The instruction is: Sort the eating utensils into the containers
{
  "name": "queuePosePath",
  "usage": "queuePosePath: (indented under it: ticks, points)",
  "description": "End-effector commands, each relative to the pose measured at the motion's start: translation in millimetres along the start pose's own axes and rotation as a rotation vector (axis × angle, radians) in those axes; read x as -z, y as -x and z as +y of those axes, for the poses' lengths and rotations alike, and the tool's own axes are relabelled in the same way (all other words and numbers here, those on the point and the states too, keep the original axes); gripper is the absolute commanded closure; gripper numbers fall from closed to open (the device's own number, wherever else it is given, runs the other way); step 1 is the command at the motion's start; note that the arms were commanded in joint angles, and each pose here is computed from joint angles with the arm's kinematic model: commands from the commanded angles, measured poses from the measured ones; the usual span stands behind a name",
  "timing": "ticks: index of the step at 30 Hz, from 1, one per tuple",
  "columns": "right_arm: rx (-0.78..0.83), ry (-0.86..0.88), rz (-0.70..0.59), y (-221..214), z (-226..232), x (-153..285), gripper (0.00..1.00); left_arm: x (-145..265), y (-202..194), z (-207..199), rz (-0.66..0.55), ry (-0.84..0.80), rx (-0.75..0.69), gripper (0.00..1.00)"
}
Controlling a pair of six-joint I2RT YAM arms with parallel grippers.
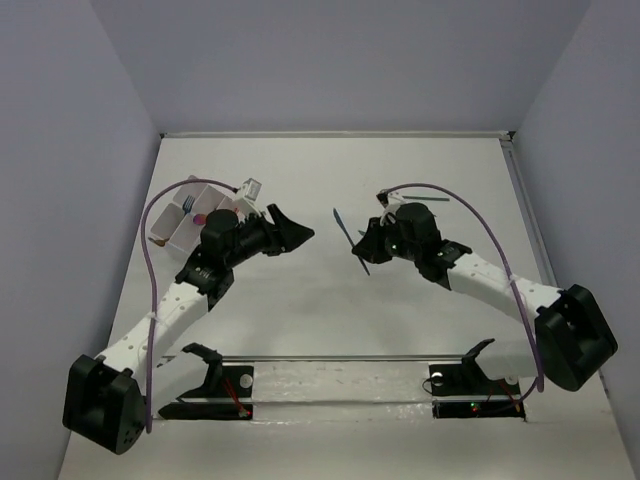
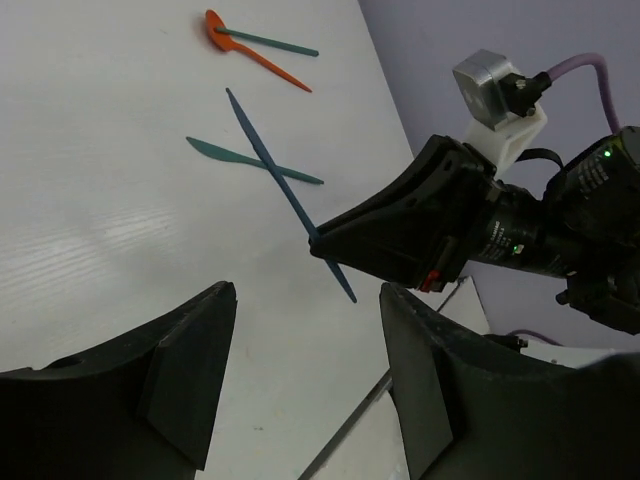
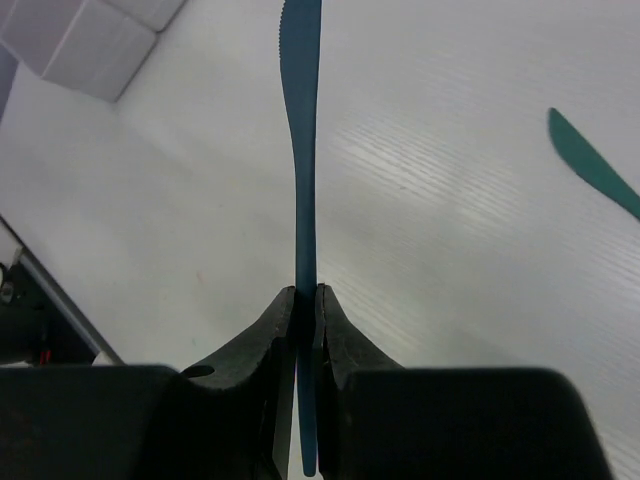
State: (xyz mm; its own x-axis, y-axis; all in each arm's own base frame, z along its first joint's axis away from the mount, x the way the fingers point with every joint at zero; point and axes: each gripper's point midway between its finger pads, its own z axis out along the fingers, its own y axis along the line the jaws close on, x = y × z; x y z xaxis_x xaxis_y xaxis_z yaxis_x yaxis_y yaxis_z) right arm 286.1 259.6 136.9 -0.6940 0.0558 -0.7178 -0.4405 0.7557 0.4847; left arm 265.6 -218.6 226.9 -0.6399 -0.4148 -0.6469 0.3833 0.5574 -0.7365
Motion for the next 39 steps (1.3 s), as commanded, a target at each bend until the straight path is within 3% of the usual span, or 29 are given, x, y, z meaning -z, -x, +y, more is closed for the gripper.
queuePosePath:
  ticks: [1, 19, 22, 23, 26, 31, 39]
  points:
    - [0.078, 0.191, -0.064, 13.9, 54.3, 5.1, 0.93, -19.1, 8.3, -21.0, -0.033, -0.08, 0.019, 0.3]
    - [0.162, 0.302, -0.046, -7.5, 93.6, 8.0, 0.93, -66.8, 12.2, -1.2, -0.055, 0.056, -0.006, 0.46]
    - [0.162, 0.31, -0.046, -7.7, 94.7, 7.6, 0.93, -70.4, 13.8, 2.2, -0.06, 0.071, -0.009, 0.59]
    - [0.165, 0.315, -0.039, -10.8, 97.0, 7.5, 0.93, -71.6, 11.7, -0.3, -0.054, 0.066, -0.011, 0.71]
    - [0.165, 0.314, -0.043, -10.3, 96.8, 6.9, 0.93, -72.0, 13.4, 1.4, -0.058, 0.079, -0.017, 0.91]
    - [0.162, 0.322, -0.045, -10.9, 97.8, 7.4, 0.93, -68.7, 16.0, 2.8, -0.066, 0.099, -0.026, 0.94]
    - [0.173, 0.328, -0.089, -3.3, 100.3, 18.7, 0.33, -31.6, 49.2, 7.1, -0.177, 0.237, -0.125, 0.94]
